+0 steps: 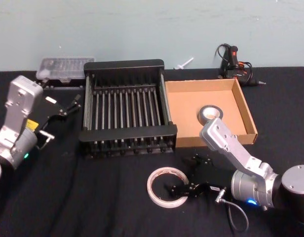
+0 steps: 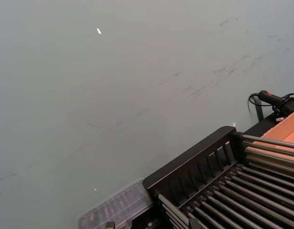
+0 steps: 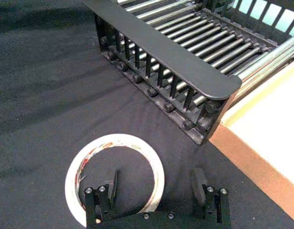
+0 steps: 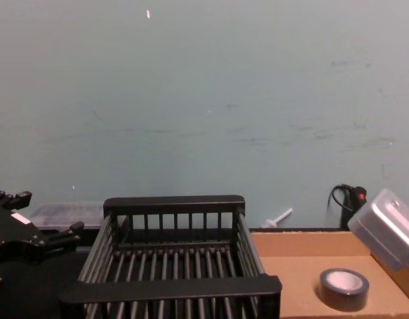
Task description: Pick up the white tape and place it into the black box , Pick up the silver tape and place it into the brown box.
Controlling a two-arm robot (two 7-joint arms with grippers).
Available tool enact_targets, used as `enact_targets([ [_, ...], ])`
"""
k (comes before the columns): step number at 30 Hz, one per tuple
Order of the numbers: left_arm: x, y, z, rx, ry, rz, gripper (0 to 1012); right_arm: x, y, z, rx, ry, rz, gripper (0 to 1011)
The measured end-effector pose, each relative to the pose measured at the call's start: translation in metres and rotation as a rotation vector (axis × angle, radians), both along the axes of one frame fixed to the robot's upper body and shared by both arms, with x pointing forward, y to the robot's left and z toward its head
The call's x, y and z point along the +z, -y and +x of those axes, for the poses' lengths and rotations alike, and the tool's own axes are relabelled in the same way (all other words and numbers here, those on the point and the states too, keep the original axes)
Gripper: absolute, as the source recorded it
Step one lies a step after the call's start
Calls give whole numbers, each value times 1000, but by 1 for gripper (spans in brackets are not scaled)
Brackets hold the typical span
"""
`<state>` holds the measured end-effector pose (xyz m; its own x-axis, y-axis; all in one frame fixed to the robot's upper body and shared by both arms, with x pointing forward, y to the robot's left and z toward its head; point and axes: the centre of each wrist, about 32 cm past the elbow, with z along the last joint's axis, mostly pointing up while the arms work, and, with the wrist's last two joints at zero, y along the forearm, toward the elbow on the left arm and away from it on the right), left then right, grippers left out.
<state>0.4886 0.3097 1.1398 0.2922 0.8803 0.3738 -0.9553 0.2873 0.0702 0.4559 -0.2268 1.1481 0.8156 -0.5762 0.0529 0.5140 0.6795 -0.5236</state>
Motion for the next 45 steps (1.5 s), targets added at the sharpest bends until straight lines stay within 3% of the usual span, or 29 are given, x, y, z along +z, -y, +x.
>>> enact_targets([
  [26,0,0,0,0,0,0,1001,-1,-1,-2,-1,-5,-15,993],
  [35,0,0,0,0,0,0,1001,-1,-1,-2,0,-5,-14,810],
  [45,0,0,0,0,0,0,1001,-1,-1,-2,0,-5,-12,473],
])
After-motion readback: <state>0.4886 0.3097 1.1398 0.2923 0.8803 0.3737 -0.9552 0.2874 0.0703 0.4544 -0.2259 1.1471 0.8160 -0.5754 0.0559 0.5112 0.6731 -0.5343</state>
